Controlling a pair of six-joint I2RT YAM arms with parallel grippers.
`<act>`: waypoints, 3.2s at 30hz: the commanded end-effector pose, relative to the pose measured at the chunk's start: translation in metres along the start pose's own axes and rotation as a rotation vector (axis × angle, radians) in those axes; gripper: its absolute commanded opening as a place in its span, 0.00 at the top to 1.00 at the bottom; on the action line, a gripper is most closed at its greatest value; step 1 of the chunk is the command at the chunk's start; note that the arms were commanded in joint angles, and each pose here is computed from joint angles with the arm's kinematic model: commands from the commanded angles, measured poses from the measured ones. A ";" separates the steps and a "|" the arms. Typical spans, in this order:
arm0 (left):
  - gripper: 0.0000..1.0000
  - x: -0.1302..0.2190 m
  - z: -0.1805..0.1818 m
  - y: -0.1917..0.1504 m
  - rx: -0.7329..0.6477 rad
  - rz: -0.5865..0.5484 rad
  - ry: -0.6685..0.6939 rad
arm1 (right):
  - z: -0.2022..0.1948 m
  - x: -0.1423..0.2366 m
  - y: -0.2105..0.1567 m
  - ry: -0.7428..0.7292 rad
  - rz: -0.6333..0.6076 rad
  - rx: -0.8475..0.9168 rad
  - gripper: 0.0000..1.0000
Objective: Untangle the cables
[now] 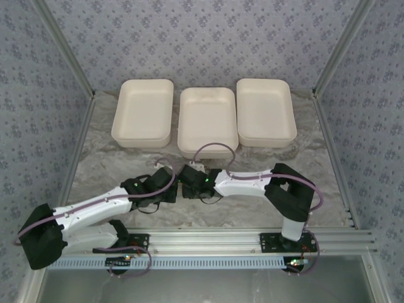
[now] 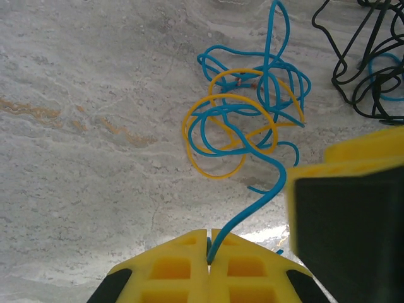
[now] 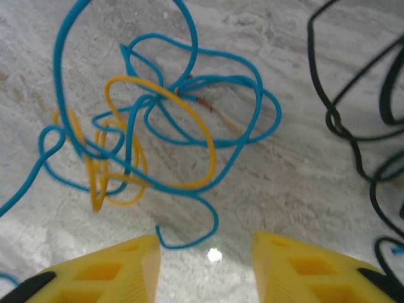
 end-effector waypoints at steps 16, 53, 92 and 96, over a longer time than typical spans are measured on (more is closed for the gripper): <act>1.00 -0.003 0.010 -0.004 0.008 -0.001 0.036 | -0.008 -0.022 0.013 -0.110 -0.027 0.065 0.63; 1.00 0.082 0.086 0.098 0.366 -0.265 0.084 | -0.083 0.152 0.045 -0.240 -0.262 0.097 1.00; 1.00 0.131 0.146 0.127 0.599 -0.458 0.217 | -0.251 0.253 0.042 -0.379 -0.383 -0.328 1.00; 1.00 0.136 0.150 0.127 0.600 -0.470 0.238 | -0.269 0.254 0.036 -0.415 -0.369 -0.378 1.00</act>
Point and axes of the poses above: each hand's point on the last joint's axis, 136 mm out from that joint toward the fingers, its own x axis back along the fingers, its own z axis along the line the jaws close on, y = z × x, the point moved 2 cm from there along x, back along the fingers, and after that the axes turned 11 degrees about x, right-handed, at the moved point
